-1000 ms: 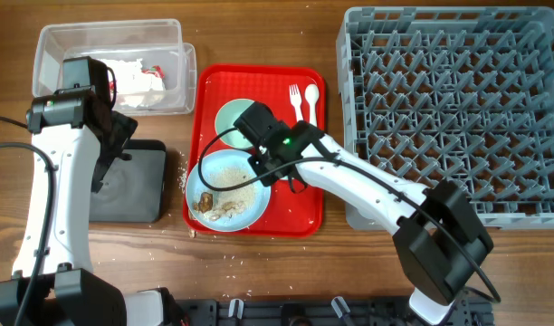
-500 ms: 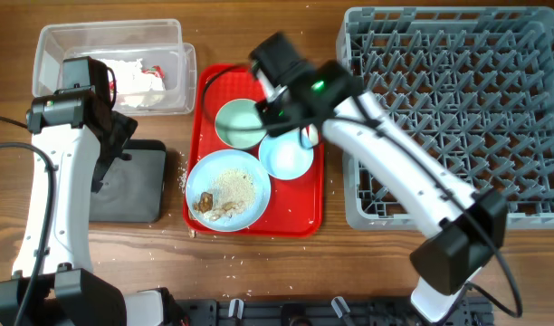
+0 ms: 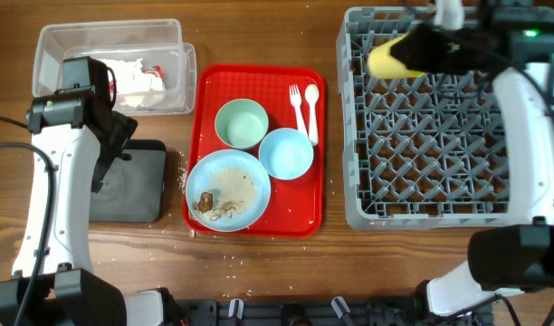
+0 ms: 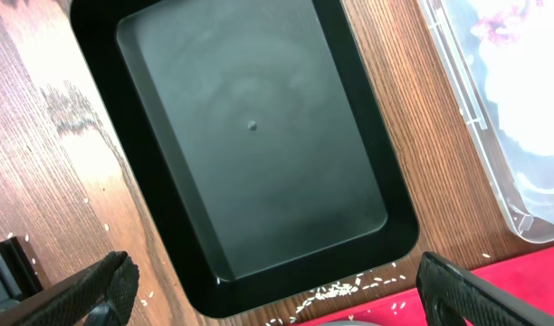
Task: Sort waste into correct bins and load items into the dishwasher rack
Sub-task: 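Lower the yellow cup into the dish rack and release it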
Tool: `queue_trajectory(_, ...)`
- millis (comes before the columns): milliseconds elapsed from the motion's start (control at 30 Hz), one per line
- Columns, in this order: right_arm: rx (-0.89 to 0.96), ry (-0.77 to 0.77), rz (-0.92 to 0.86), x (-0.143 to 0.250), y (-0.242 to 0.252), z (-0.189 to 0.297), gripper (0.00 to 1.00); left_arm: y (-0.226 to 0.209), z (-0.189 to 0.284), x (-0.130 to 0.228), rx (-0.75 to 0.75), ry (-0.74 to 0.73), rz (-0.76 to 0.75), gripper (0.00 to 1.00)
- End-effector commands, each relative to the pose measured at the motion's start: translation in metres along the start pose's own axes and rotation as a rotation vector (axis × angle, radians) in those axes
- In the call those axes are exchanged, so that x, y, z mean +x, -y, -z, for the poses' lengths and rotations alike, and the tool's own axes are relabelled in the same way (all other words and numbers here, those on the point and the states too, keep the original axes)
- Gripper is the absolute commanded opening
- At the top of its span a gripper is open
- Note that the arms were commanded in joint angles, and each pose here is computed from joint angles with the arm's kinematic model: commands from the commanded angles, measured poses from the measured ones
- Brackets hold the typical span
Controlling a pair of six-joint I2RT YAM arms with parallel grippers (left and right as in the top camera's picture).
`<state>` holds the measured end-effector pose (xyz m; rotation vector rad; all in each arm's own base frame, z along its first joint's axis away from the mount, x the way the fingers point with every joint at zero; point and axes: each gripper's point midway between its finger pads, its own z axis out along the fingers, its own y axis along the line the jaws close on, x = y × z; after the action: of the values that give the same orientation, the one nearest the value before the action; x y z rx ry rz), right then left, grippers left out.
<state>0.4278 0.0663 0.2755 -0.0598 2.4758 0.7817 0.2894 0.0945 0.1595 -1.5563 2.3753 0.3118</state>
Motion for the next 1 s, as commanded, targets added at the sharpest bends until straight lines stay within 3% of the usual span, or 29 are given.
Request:
queue_trajectory(0, -0.086, 0.078, 0.046, -0.014, 0.004, 0.031, 0.04, -0.003, 0.004, -0.003, 0.005, 0.015, 0.007, 1.00)
queue_trajectory(100, -0.077, 0.089, -0.027, -0.016, 0.036, 0.035, 0.04, -0.003, 0.004, -0.003, 0.005, 0.015, 0.007, 1.00)
queue_trajectory(333, -0.424, 0.057, -0.233, -0.002, 0.067, 0.019, 0.04, -0.003, 0.003, -0.003, 0.005, 0.015, 0.007, 1.00)
queue_trajectory(500, -0.469, 0.002, -0.410, 0.029, 0.090, 0.007, 0.04, -0.003, 0.003, -0.003, 0.005, 0.015, 0.007, 1.00)
queue_trajectory(600, -0.575, 0.037, -0.404, 0.039, 0.089, 0.008, 0.04, -0.003, 0.004, -0.003, 0.005, 0.015, 0.007, 1.00)
queue_trajectory(967, -0.616, 0.044, -0.513, 0.061, 0.111, -0.022, 0.04, -0.003, 0.004, -0.003, 0.005, 0.015, 0.008, 1.00)
